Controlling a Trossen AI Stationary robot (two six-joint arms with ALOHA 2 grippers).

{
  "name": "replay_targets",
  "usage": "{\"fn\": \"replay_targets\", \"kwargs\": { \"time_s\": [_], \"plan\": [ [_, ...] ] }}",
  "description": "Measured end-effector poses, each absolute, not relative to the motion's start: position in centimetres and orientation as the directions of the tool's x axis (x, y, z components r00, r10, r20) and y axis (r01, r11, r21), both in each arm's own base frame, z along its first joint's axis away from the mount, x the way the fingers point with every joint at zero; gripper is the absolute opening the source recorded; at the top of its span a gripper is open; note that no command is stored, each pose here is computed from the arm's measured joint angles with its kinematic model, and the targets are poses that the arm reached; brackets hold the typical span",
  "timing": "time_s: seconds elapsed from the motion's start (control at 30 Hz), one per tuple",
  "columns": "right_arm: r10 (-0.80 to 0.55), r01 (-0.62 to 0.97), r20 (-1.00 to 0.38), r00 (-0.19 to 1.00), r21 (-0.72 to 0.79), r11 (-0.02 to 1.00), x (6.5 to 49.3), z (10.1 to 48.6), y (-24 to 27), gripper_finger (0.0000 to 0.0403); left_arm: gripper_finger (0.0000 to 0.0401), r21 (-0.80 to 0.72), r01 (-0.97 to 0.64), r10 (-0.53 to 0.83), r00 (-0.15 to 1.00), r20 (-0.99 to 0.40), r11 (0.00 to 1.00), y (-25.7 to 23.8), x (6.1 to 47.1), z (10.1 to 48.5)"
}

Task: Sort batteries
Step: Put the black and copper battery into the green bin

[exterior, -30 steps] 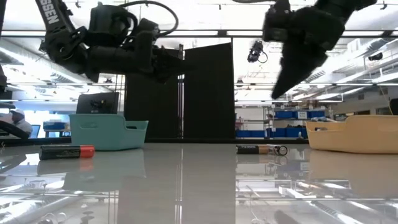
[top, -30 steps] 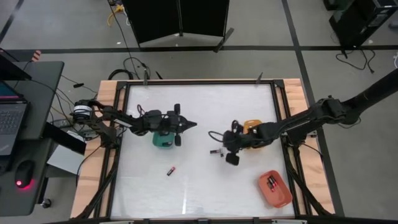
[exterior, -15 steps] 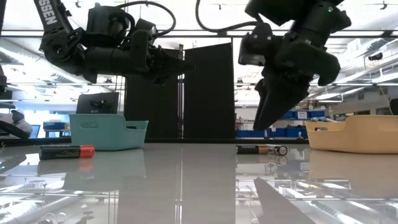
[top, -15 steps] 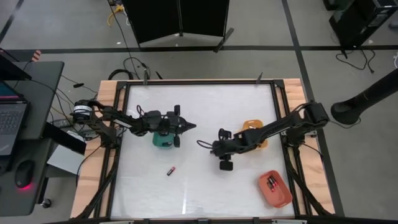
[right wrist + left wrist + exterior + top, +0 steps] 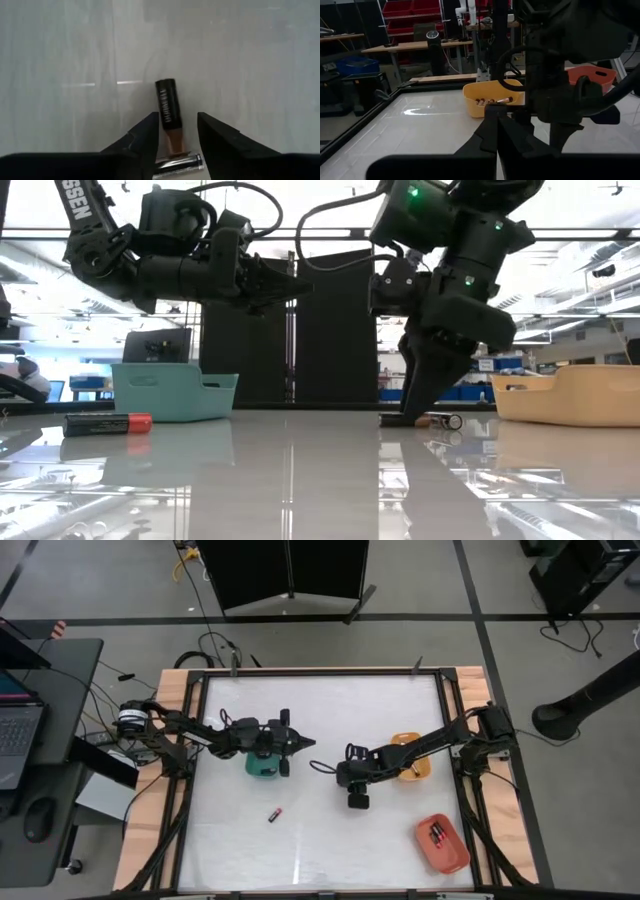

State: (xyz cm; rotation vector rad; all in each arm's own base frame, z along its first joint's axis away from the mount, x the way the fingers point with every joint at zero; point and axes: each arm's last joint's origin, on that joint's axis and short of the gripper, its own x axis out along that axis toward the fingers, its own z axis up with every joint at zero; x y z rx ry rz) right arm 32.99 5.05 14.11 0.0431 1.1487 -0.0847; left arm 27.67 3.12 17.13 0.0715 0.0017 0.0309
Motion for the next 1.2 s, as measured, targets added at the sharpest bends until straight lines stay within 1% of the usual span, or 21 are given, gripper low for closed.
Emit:
{"fn": "replay_targets", "kwargs": {
  "time_s": [0.1,0.3,0.37,0.43,0.5,0.57,0.83,0.93,1.07,1.2],
  "plan": [
    [-0.035,0.084,-0.915,0.402,-0.001,0.996,33.0,14.1,5.1,0.0116,0.0008,0.072,-0.031,0.031,1.0,0.0,0.997,3.1,27.7,17.1],
    [-0.014,0.075,-0.91,0.413,0.018,0.997,33.1,14.3,5.2,0.0036,0.0008,0.07,-0.031,0.031,1.0,0.0,0.997,3.1,27.7,17.1],
    [-0.014,0.066,-0.91,0.414,0.015,0.998,33.1,14.3,5.2,0.0022,0.0008,0.069,-0.031,0.031,1.0,0.0,0.997,3.1,27.7,17.1],
    [-0.013,0.065,-0.907,0.421,0.016,0.998,33.1,14.3,5.2,0.0016,0.0008,0.068,-0.031,0.031,1.0,0.0,0.997,3.1,27.7,17.1],
    [-0.013,0.065,-0.907,0.421,0.016,0.998,33.1,14.3,5.2,0.0019,0.0008,0.068,-0.031,0.031,1.0,0.0,0.997,3.1,27.7,17.1],
    [-0.014,0.065,-0.907,0.421,0.015,0.998,33.1,14.3,5.2,0.0029,0.0008,0.067,-0.031,0.031,1.0,0.0,0.997,3.1,27.7,17.1],
    [-0.015,0.069,-0.91,0.414,0.015,0.998,33.1,14.1,5.2,0.0101,0.0008,0.067,-0.031,0.031,1.0,0.0,0.997,3.1,27.7,17.1],
    [-0.015,0.069,-0.909,0.417,0.015,0.997,33.1,14.1,5.2,0.0119,0.0008,0.067,-0.031,0.031,1.0,0.0,0.997,3.1,27.7,17.1],
    [-0.015,0.07,-0.908,0.418,0.015,0.997,33.0,14.0,5.1,0.0124,0.0008,0.066,-0.031,0.031,1.0,0.0,0.997,3.1,27.7,17.1],
    [-0.019,0.089,-0.912,0.41,0.019,0.996,32.6,13.3,4.8,0.011,0.0008,0.066,-0.031,0.031,1.0,0.0,0.997,3.1,27.7,17.1]
  ]
}}
